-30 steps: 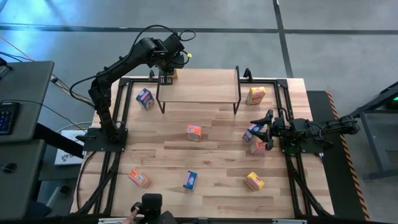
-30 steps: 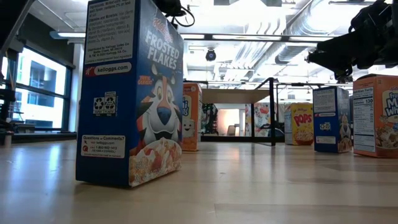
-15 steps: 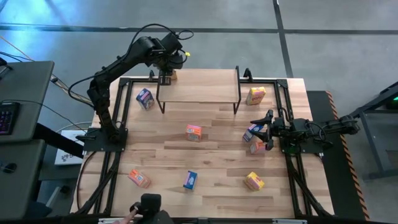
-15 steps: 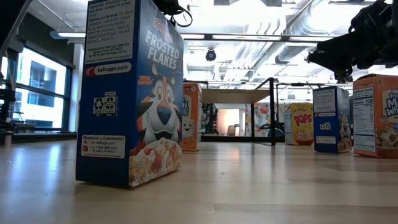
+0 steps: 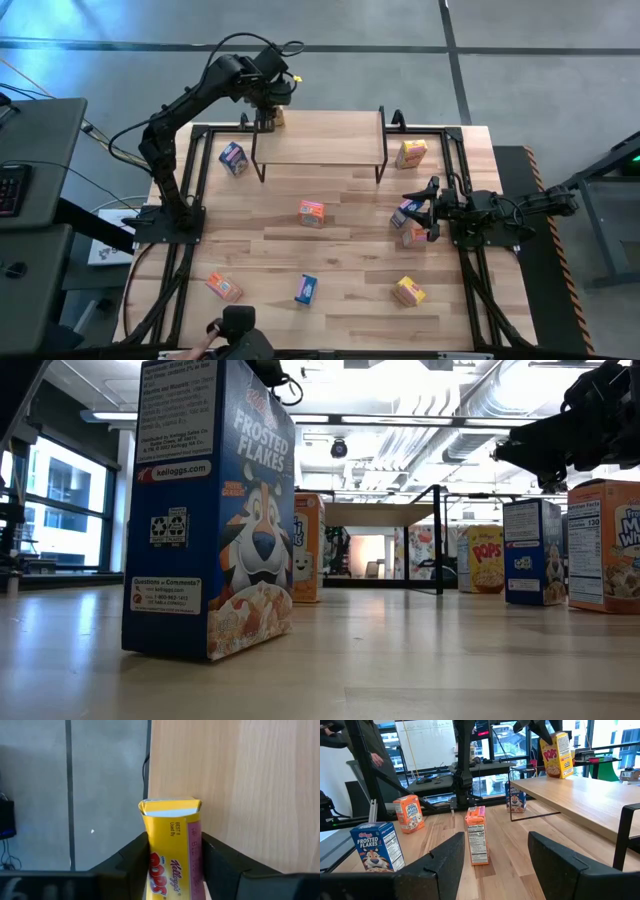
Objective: Stack cereal on shelf
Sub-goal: Put the middle left yellow cereal box on the shelf, then put the middle right blue cereal box on the shelf
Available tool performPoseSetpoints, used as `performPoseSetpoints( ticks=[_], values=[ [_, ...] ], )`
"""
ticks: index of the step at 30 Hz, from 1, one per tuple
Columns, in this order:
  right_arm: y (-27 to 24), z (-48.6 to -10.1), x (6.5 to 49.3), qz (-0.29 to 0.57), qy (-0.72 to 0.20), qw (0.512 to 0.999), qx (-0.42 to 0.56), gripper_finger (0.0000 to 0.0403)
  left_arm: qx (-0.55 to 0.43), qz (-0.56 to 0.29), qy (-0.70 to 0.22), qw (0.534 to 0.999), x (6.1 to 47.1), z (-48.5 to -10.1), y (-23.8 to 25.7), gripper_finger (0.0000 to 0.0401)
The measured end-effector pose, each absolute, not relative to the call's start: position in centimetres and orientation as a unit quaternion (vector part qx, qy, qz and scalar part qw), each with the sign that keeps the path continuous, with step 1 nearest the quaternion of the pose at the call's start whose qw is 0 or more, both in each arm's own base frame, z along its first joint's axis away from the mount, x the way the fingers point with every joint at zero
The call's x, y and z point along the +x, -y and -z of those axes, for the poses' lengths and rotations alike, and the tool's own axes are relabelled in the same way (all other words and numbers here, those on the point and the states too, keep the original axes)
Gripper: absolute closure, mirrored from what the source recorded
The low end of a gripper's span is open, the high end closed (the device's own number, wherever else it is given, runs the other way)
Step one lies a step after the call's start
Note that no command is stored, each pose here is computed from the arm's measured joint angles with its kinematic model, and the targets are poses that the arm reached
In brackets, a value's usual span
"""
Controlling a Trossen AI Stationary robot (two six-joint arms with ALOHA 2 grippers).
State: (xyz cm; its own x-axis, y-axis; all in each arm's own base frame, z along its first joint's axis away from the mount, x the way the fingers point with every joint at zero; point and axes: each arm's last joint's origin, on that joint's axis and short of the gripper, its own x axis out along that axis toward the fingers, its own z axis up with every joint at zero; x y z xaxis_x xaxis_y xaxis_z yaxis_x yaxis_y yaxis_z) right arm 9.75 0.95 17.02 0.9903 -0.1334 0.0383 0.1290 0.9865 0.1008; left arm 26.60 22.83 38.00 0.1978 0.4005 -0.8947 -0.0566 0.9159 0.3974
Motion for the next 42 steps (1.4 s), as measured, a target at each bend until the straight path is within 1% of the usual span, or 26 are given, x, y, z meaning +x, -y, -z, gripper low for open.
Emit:
performPoseSetpoints(
  ticks=[7, 14, 21, 27, 38, 42],
  values=[
    [-1.0, -17.0, 9.7, 0.066, 0.023, 0.996, 0.049, 0.0192, 0.142, -0.147, -0.614, 0.762, 26.6, -38.0, -22.8, 0.0214],
    [-1.0, -17.0, 9.7, 0.066, 0.022, 0.996, 0.049, 0.0192, 0.143, -0.14, -0.611, 0.766, 26.7, -38.0, -22.8, 0.0199],
    [-1.0, -17.0, 9.7, 0.066, 0.023, 0.996, 0.049, 0.0192, 0.145, -0.154, -0.604, 0.769, 26.3, -38.7, -23.1, 0.0185],
    [-1.0, -17.0, 9.7, 0.066, 0.022, 0.996, 0.049, 0.0192, 0.149, -0.169, -0.59, 0.776, 26.0, -39.9, -23.1, 0.018],
    [-1.0, -17.0, 9.7, 0.066, 0.022, 0.996, 0.049, 0.0192, 0.138, -0.18, -0.589, 0.776, 25.6, -40.0, -23.4, 0.018],
    [-1.0, -17.0, 9.7, 0.066, 0.022, 0.996, 0.049, 0.0192, 0.149, -0.188, -0.577, 0.781, 25.0, -41.1, -22.6, 0.018]
  ],
)
